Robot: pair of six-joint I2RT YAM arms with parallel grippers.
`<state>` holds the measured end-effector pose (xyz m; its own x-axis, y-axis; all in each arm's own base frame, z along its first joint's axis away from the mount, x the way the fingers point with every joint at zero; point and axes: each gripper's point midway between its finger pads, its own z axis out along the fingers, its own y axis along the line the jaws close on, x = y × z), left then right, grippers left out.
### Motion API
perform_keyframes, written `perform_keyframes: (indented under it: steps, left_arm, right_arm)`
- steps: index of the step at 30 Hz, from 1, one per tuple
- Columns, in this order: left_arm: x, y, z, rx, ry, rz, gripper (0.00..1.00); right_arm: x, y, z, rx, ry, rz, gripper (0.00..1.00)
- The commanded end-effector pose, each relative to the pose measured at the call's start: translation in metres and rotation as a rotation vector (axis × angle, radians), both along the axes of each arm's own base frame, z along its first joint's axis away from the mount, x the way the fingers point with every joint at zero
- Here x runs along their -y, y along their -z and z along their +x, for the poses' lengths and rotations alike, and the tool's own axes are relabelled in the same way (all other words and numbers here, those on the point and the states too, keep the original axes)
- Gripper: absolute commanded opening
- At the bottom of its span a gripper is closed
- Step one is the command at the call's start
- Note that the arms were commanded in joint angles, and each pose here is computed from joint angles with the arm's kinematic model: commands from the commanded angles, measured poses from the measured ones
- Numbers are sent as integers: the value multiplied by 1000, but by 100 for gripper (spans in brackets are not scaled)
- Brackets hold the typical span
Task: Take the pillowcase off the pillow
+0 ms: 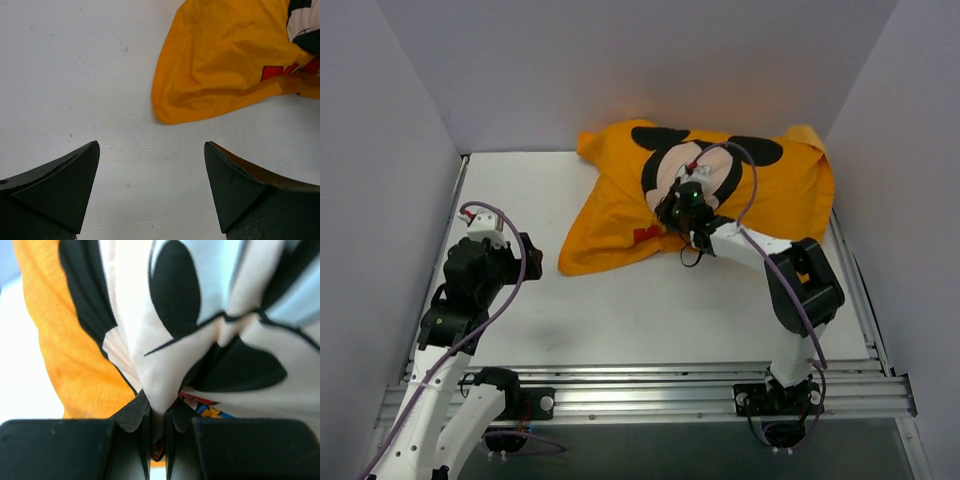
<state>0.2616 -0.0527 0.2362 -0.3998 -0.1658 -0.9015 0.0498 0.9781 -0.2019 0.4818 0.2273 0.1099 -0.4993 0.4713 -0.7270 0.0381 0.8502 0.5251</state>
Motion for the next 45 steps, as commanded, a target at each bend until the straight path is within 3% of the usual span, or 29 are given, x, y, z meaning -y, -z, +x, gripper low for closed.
perform_keyframes:
  steps: [1,5,8,9,10,11,14,17,21,23,26,31,34,36,40,45]
  left_arm:
    - [2,-21,4,43,-2,-28,94]
    - [13,-41,8,49,44,-54,94]
    - [19,-64,14,74,73,-65,94]
    - [23,-66,20,63,88,-67,94]
    - [26,-70,23,66,98,-71,94]
    - [30,-78,32,67,109,-74,94]
    - [42,-98,46,90,148,-96,94]
    - [61,-90,72,53,183,-107,94]
    - [91,-65,97,-22,214,-160,94]
    - [119,-41,98,-107,278,-198,94]
    - [146,2,90,-220,296,-243,95]
    - [177,78,33,-409,292,-253,95]
    - [181,95,-3,-464,286,-276,95]
    - [152,101,-24,-477,199,-213,95]
    - [105,52,-33,-306,89,-184,94]
    - [89,-24,-20,-113,84,-148,94]
  right_arm:
    - [-94,12,-129,-192,-490,-15,0]
    - [-89,-5,-197,-193,-605,-116,0]
    - [-60,-20,-218,-192,-553,-180,0]
    - [-43,-12,-228,-235,-523,-215,4]
    - [-30,-16,-225,-223,-459,-240,14]
    - [-19,-34,-224,-176,-412,-233,42]
    - [12,-54,-229,-130,-277,-209,71]
    - [50,-60,-231,-126,-83,-192,75]
    - [87,-32,-223,-192,53,-161,76]
    - [93,-11,-219,-230,40,-140,76]
    - [79,-10,-185,-171,-23,-39,76]
    - [38,-7,-145,-169,-217,-29,75]
    - [22,-16,-119,-145,-267,-35,75]
    - [19,-33,-107,-126,-271,-53,75]
    - [40,-66,-102,-70,-235,-125,88]
    - [76,-83,-98,-60,-233,-48,100]
